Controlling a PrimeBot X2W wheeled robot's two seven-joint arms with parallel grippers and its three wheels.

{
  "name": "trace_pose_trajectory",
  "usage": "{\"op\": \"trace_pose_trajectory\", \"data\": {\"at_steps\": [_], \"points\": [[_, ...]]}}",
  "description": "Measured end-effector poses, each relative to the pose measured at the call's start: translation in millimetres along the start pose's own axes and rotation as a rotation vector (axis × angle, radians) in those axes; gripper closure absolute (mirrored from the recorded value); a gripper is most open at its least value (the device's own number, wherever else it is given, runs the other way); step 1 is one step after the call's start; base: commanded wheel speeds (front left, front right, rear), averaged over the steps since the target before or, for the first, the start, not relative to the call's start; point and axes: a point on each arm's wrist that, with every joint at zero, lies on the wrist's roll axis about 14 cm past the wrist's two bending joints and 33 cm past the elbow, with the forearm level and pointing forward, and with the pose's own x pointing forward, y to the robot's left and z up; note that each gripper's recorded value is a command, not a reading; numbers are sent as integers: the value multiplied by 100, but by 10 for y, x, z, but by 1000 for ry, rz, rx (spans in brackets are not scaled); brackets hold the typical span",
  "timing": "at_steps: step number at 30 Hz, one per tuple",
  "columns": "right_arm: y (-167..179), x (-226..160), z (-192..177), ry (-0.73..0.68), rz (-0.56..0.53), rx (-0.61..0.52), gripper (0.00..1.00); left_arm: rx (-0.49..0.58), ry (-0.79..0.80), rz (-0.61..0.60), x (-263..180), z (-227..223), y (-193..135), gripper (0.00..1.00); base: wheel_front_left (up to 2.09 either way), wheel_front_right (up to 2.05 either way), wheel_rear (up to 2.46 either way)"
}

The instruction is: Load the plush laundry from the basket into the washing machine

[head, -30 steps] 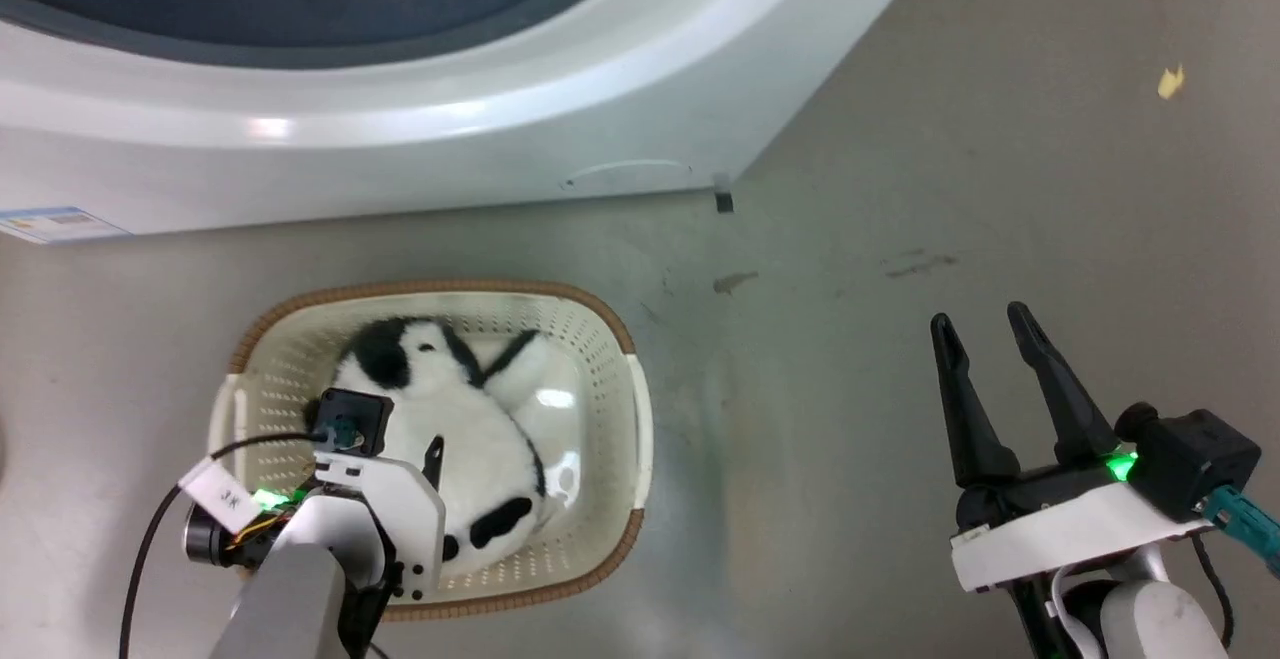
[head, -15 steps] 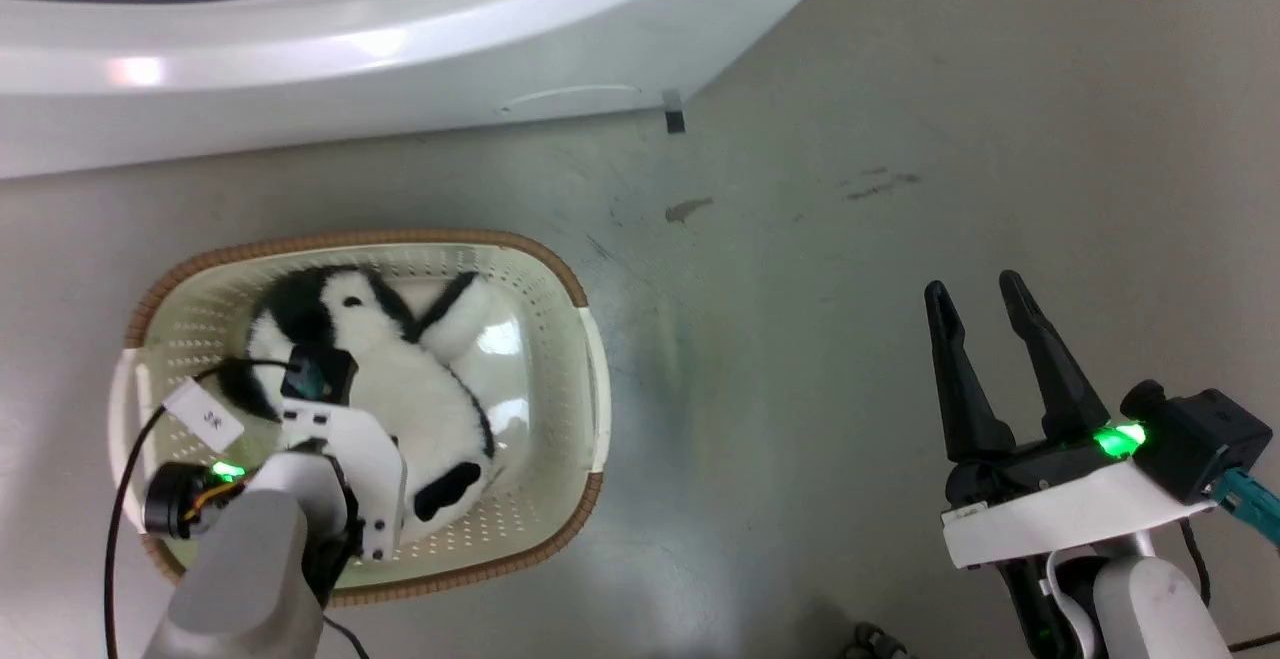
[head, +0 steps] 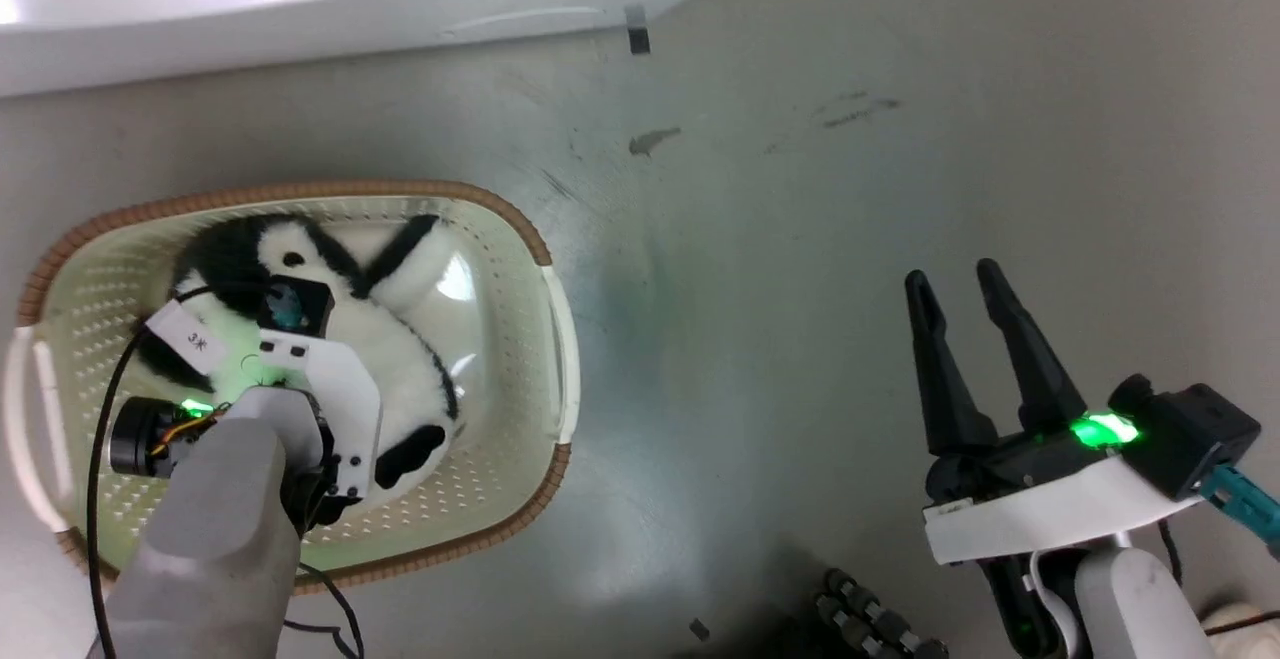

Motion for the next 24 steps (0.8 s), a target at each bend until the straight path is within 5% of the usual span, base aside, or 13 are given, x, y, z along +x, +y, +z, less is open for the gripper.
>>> {"op": "trace_pose_trajectory", "data": {"at_steps": [1, 2, 12, 24], "points": [[-9, -1, -26, 8, -3, -2, 0, 1, 7, -4, 33, -12, -7, 62, 0, 0, 0], [-22, -5, -44, 13, -7, -4, 0, 1, 11, -7, 62, -19, -12, 100, 0, 0, 0], [-197, -53, 124, -37, -60, -11, 0, 2, 13, -7, 176, 21, -74, 100, 0, 0, 0], [-103, -182, 695, -219, -20, -37, 0, -4, -229, -46, -474, 337, -245, 100, 0, 0, 0]]}}
